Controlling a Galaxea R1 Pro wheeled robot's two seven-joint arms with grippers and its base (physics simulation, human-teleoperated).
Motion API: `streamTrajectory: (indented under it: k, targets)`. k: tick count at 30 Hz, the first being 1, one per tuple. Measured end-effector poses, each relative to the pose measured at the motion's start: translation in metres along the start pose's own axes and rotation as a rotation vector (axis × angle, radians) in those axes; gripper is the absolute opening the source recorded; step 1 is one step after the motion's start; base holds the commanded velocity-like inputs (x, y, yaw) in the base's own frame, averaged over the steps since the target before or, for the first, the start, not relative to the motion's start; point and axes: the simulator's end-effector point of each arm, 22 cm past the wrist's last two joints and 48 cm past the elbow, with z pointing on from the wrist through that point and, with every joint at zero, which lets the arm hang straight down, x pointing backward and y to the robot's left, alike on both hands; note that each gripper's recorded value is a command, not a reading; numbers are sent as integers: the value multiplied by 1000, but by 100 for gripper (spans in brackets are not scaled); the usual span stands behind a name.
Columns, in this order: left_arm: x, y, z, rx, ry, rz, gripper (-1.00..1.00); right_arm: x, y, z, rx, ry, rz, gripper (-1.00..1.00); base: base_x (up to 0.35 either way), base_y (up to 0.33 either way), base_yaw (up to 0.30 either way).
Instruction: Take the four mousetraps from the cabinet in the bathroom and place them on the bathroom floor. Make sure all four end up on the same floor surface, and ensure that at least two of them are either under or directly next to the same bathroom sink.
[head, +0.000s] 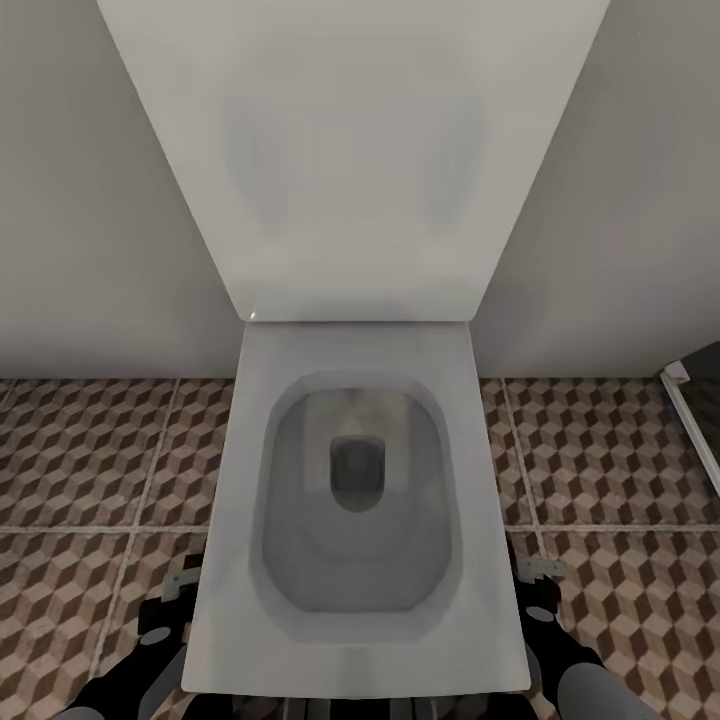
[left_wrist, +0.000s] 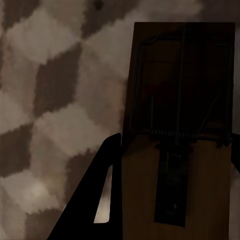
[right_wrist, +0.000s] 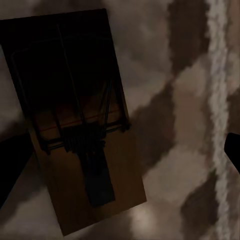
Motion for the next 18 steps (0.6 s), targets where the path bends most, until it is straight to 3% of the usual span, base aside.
streamTrajectory:
  k: [18]
  targets:
    - [0,0,0,0,1,-1,-100,0,0,0,0,0,1,100,0,0,0]
